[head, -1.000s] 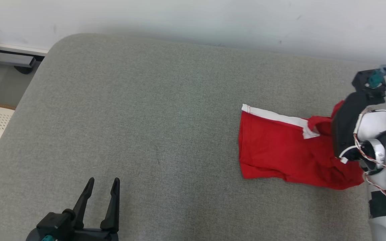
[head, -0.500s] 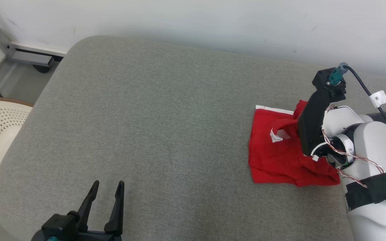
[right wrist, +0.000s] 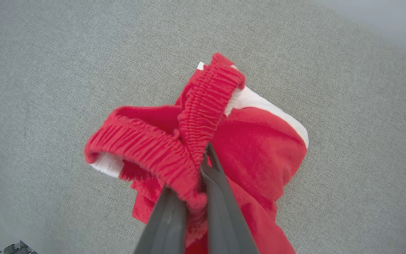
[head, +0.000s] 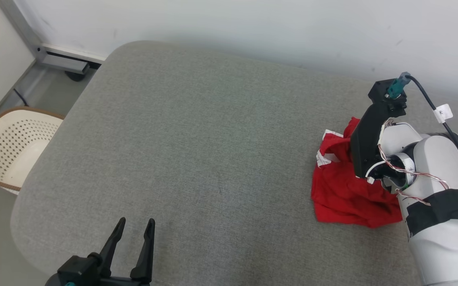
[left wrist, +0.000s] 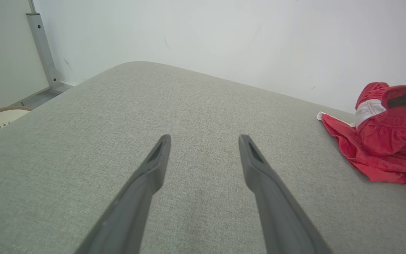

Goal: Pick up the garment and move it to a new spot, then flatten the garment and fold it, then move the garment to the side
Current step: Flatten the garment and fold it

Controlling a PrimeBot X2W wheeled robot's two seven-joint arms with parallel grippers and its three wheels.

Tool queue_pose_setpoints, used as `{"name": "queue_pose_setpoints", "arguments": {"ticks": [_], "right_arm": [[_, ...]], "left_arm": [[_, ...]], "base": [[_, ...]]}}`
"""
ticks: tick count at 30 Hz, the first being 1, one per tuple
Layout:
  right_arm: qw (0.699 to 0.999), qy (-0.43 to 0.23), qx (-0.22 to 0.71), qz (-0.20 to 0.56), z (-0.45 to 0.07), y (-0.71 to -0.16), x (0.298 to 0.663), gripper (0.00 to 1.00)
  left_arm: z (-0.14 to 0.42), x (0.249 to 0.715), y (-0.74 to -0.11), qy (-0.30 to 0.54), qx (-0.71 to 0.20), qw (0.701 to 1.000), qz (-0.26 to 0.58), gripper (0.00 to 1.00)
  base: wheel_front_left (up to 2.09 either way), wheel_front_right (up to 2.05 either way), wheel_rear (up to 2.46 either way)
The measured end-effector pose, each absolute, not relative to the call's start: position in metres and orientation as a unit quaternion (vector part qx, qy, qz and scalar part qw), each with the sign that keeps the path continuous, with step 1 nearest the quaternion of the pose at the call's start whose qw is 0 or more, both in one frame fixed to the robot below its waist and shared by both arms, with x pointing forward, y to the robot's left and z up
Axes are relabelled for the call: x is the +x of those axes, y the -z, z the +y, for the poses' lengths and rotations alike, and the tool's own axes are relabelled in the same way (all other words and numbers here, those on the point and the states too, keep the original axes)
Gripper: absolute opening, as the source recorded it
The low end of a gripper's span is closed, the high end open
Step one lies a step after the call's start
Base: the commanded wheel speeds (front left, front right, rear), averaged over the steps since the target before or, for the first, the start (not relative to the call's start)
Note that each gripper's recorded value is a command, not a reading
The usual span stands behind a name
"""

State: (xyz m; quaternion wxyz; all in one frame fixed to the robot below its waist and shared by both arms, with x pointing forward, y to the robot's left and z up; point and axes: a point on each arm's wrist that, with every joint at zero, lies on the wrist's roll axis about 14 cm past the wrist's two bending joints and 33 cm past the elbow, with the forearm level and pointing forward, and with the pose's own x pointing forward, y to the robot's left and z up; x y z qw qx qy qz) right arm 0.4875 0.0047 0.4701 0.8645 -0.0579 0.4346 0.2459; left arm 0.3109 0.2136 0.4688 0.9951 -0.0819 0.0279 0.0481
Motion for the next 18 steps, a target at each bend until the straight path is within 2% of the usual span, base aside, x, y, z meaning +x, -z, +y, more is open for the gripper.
{"name": "queue_pose_setpoints", "arguments": {"ticks": [6,7,9,10,18], "right_arm": [[0.858,-0.249,-0.062,0.445,0.012,-0.460,0.489,0.00],[0.857,-0.251,-0.062,0.445,0.014,-0.458,0.489,0.04],[0.855,-0.255,-0.066,0.447,0.018,-0.455,0.489,0.48],[0.857,-0.257,-0.063,0.443,0.020,-0.455,0.491,1.00],[0.868,-0.268,-0.055,0.414,0.031,-0.466,0.501,1.00]], "left_arm": [[0.218,0.306,-0.467,-0.058,-0.083,0.994,0.031,1.00],[0.218,0.306,-0.466,-0.060,-0.083,0.994,0.032,1.00],[0.219,0.305,-0.466,-0.063,-0.083,0.994,0.034,1.00],[0.220,0.304,-0.465,-0.064,-0.083,0.994,0.034,1.00],[0.222,0.305,-0.464,-0.068,-0.083,0.994,0.035,1.00]], "base": [[0.00,0.00,0.00],[0.00,0.00,0.00],[0.00,0.00,0.00],[0.00,0.00,0.00],[0.00,0.00,0.00]]}}
